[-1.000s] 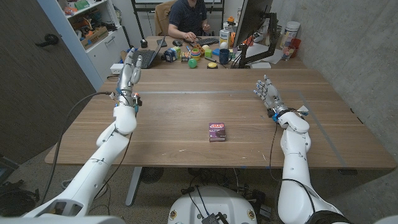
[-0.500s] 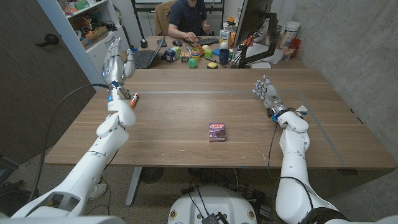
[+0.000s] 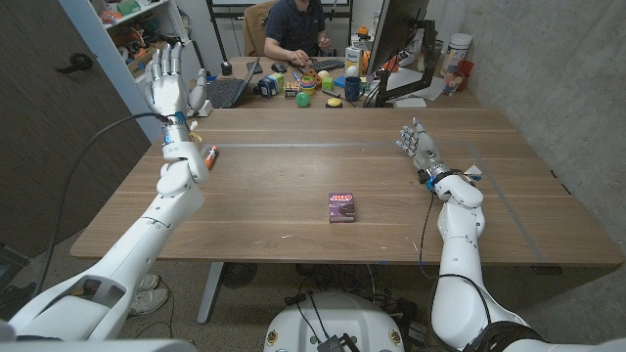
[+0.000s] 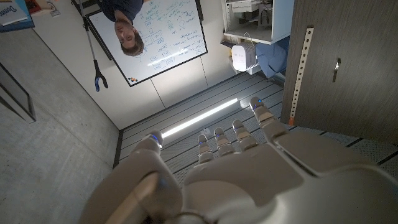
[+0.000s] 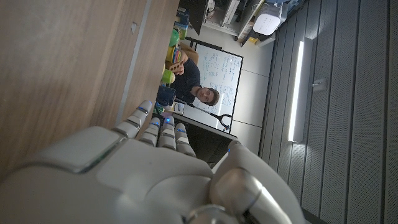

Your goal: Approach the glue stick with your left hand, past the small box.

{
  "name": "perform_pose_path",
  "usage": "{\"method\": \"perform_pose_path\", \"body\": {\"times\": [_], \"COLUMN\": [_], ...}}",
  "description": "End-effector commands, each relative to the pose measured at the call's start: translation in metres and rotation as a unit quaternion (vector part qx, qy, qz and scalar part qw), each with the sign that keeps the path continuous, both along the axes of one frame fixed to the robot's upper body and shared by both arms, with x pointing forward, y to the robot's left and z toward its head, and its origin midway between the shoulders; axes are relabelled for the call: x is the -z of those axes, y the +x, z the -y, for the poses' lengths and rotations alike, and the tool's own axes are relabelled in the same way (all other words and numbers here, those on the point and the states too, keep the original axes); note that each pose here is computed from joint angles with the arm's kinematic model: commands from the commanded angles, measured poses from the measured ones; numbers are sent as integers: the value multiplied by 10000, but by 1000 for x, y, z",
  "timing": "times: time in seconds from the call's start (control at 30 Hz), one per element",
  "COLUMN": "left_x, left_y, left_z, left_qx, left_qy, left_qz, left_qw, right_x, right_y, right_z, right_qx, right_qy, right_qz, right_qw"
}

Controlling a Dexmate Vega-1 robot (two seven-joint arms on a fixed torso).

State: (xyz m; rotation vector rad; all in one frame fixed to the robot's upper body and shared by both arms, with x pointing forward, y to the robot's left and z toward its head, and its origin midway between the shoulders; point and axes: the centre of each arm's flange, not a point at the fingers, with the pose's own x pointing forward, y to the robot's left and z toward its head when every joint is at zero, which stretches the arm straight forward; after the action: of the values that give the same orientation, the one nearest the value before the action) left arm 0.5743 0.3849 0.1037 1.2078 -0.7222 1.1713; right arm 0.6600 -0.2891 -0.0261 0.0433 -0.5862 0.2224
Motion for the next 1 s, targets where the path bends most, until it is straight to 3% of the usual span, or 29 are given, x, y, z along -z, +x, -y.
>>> {"method": "perform_pose_path", "body": {"times": [0.03, 0.23, 0.33, 0.67, 1.0], "left_x": [-6, 3, 8, 22, 47], "left_y": [20, 35, 40, 48, 73], "left_z": [-18, -26, -28, -32, -36], "left_qx": [-340, -410, -476, -600, -377], "left_qy": [-215, -357, -375, -509, -512], "left_qz": [-825, -1766, -2077, -2685, -3215], "left_qw": [9958, 9828, 9763, 9601, 9448], "right_x": [1, 1, 0, -3, -5], "right_y": [2, 1, 1, 3, 5], "right_z": [1, 1, 0, -2, -3], "right_qx": [39, 37, 28, -2, -45], "right_qy": [14, 8, 5, 5, -54], "right_qz": [4, 13, 8, 55, 60], "right_qw": [10000, 10000, 10000, 10000, 10000]}}
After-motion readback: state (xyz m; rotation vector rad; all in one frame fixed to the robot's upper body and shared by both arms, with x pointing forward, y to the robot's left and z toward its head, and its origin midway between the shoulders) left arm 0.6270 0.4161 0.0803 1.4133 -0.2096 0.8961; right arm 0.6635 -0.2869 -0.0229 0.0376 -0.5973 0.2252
